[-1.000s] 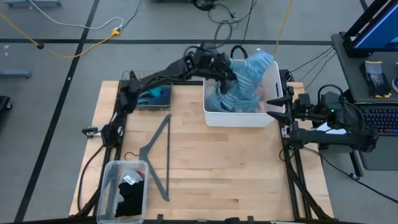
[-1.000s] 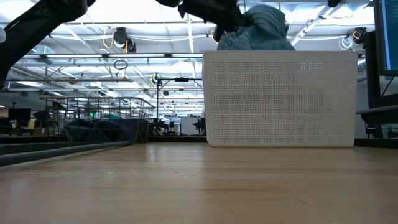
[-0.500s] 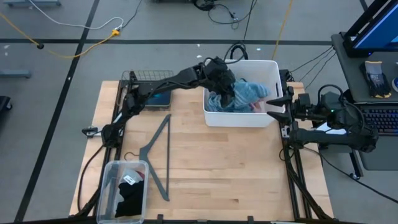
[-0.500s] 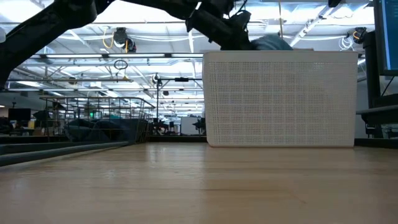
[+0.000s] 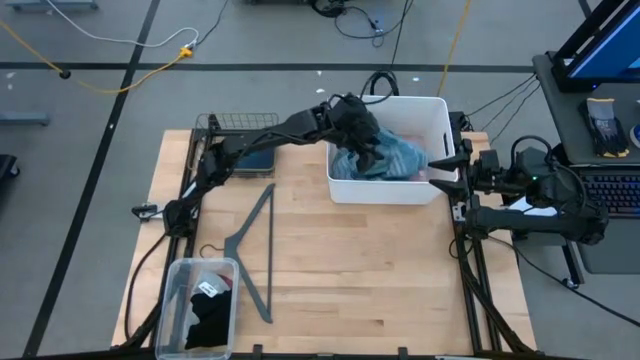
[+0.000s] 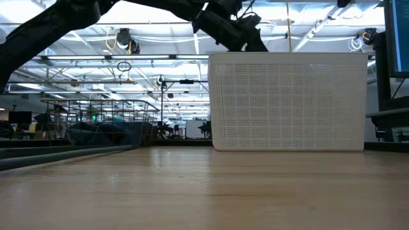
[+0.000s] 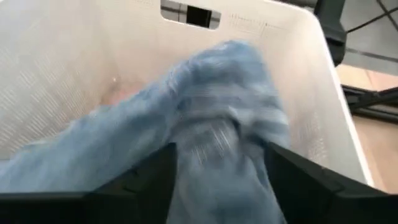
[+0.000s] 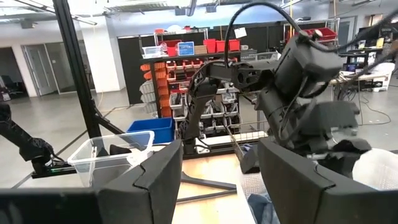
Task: Pick & Place Cloths
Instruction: Return to Home Position
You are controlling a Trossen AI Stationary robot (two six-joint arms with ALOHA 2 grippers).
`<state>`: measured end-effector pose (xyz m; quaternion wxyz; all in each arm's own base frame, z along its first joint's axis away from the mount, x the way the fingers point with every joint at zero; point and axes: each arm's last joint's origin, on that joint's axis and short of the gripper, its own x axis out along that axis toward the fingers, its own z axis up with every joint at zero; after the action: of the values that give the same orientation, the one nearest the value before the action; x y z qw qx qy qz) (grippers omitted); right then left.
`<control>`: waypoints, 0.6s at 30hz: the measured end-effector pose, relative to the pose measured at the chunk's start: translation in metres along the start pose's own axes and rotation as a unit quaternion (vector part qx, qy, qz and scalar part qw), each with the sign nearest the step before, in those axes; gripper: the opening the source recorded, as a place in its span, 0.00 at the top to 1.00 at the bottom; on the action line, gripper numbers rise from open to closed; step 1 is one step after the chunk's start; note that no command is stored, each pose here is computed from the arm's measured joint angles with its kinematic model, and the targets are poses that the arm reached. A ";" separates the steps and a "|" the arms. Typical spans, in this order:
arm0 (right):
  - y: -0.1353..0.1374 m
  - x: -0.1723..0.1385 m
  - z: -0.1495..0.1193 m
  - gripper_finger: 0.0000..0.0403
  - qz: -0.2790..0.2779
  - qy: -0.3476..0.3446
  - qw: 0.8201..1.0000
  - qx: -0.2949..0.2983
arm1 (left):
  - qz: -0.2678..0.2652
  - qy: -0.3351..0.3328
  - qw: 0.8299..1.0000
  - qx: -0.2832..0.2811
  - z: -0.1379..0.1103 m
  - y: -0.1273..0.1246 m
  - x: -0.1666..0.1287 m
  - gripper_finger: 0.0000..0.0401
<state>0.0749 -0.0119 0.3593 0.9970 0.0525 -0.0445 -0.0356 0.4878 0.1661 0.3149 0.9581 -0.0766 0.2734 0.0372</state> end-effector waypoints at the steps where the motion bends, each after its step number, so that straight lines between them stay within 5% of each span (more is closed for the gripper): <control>1: 0.000 0.000 0.000 0.50 0.000 0.000 1.000 0.002 | 0.000 -0.002 1.000 -0.001 0.003 -0.001 -0.005 0.37; 12: 0.000 0.000 0.000 0.50 0.000 0.000 1.000 0.011 | -0.004 -0.090 0.995 -0.035 0.054 -0.029 -0.111 0.18; 18: 0.000 0.000 0.000 0.50 0.000 0.002 1.000 0.013 | -0.010 -0.048 0.998 -0.050 0.054 -0.055 -0.197 0.19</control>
<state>0.0749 -0.0119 0.3590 0.9963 0.0654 -0.0433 -0.0349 0.3556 0.1150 0.4715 0.9654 -0.1254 0.2244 0.0448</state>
